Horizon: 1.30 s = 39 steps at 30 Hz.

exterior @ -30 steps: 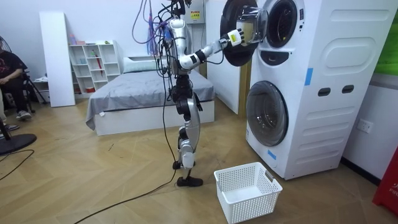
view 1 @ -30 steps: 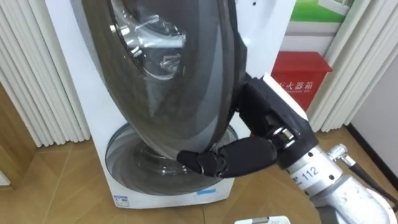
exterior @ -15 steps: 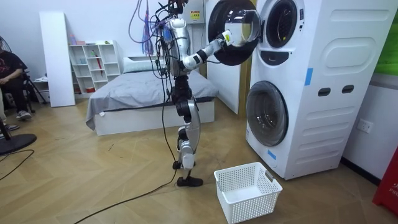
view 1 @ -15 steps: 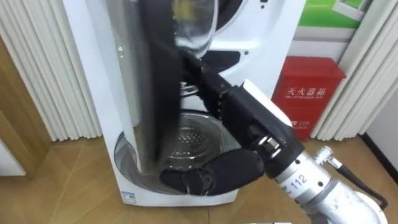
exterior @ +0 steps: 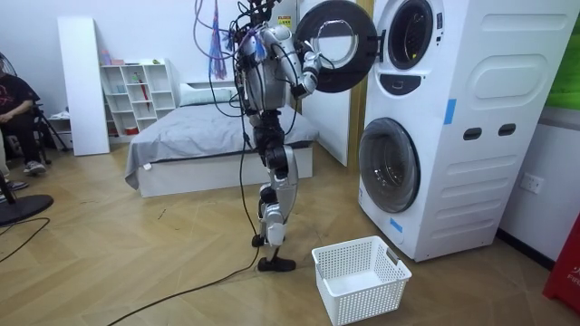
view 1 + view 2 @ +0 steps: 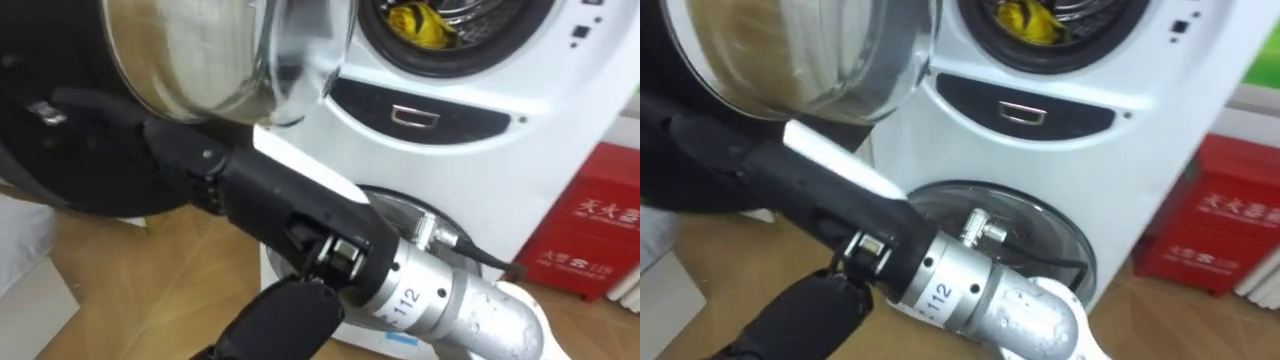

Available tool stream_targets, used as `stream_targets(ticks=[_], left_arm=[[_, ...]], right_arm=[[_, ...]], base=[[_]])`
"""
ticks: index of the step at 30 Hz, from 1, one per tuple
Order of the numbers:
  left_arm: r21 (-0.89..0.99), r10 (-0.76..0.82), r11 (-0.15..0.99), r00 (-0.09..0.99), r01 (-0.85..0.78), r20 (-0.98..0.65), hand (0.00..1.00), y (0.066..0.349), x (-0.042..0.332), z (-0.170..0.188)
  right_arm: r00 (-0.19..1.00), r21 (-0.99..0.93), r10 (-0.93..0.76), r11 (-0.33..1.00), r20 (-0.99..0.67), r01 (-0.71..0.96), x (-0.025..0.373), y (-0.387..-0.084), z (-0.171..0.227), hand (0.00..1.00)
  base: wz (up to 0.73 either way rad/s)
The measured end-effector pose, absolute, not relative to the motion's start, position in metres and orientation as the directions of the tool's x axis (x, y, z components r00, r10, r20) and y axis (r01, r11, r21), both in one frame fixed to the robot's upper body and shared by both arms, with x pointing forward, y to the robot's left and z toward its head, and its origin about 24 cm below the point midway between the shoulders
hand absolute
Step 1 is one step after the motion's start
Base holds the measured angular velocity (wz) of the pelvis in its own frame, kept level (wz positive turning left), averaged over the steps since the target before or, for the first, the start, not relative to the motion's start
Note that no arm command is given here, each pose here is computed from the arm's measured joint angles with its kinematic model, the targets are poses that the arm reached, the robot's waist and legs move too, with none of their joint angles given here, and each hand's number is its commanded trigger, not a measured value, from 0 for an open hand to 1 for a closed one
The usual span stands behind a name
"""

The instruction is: Pick clothes from washing machine

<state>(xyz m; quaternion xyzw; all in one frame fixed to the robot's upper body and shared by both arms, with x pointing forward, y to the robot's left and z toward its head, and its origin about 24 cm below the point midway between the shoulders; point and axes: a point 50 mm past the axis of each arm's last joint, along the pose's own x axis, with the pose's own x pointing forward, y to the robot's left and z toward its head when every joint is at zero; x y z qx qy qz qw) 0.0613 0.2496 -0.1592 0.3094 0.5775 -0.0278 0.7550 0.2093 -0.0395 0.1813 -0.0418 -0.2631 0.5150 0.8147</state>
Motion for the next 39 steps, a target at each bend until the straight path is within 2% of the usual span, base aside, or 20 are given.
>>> stream_targets(ticks=[9,28,35,39], left_arm=[[0.483,0.351,0.799,0.375,0.358,-0.858,0.00,0.253,0.076,-0.156],[0.489,0.391,0.826,0.341,0.280,-0.855,0.00,0.254,0.067,-0.158],[0.489,0.405,0.836,0.321,0.250,-0.856,0.00,0.258,0.063,-0.158],[0.497,0.428,0.842,0.304,0.208,-0.851,0.00,0.264,0.058,-0.156]], right_arm=[[0.291,-0.331,0.894,0.404,0.342,-0.853,0.204,-0.028,0.171,0.00],[0.354,-0.343,0.878,0.457,0.322,-0.821,0.215,-0.029,0.168,0.00],[0.444,-0.448,0.860,0.510,0.251,-0.734,0.226,-0.050,0.164,0.00],[0.567,-0.489,0.804,0.574,0.182,-0.657,0.234,-0.079,0.152,0.00]], base=[[-0.02],[0.01],[0.01],[0.00]])
